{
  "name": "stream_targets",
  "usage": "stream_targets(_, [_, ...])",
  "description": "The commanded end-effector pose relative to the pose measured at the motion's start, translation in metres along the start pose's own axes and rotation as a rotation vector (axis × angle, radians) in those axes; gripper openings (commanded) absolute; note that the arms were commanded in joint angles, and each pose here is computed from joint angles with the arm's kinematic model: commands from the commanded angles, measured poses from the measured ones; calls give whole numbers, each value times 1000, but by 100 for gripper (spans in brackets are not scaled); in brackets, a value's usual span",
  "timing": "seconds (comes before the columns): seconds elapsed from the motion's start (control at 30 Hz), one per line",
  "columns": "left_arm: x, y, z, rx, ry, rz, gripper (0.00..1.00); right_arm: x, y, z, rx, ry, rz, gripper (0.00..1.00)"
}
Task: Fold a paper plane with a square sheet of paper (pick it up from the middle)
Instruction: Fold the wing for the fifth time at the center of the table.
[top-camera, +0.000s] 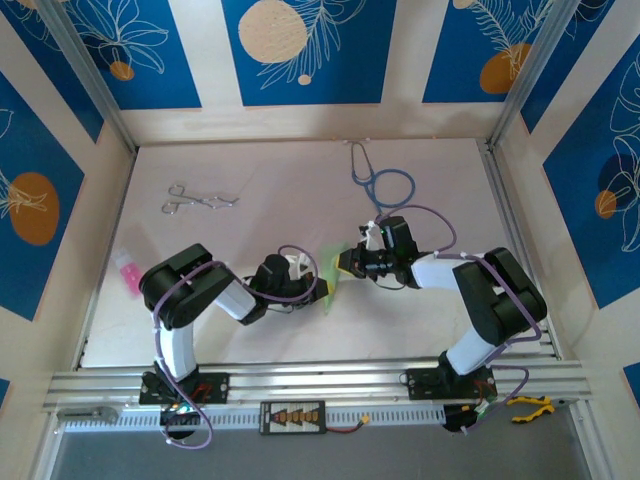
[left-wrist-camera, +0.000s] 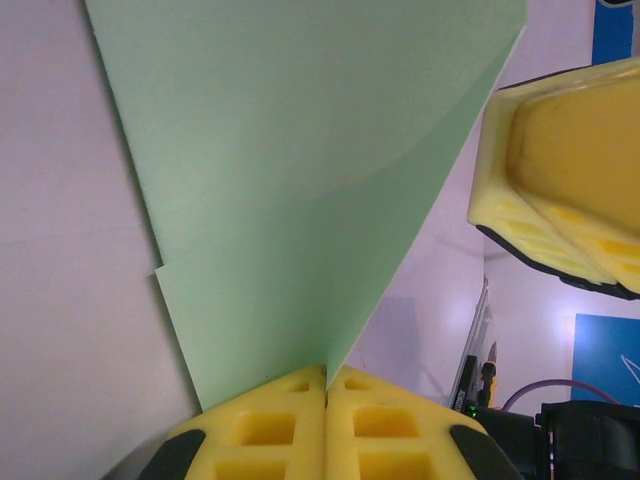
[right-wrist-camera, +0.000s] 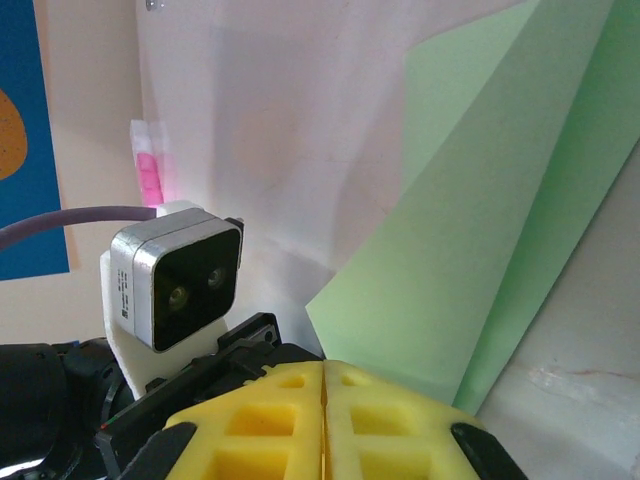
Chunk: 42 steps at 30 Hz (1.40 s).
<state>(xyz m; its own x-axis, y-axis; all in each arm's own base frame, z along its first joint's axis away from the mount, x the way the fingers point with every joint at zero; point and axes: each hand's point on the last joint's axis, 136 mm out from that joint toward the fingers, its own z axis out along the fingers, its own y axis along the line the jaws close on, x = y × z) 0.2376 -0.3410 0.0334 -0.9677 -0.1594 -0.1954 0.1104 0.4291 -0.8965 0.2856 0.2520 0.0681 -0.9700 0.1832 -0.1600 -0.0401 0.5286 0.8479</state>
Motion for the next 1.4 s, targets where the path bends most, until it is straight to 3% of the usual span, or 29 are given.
stream_targets(0.0, [-1,7,-6,-49,4,61,0,0,1,-6,1,-8,0,10])
stream_targets(0.2, [-4,3,-18,-95,-4,202,0,4,3,-9,-9,-9,-6,10])
stream_targets(0.47, [10,7,-8,-1,91,99,0,10,12,-4,-30,18,-40,10])
stream_targets(0.9, [8,19,-13,50,57,-6,0,18,13,1,-40,58,-70,10])
stream_targets(1.37, [11,34,-14,-28,65,-86,0,15,8,17,-18,115,-78,10])
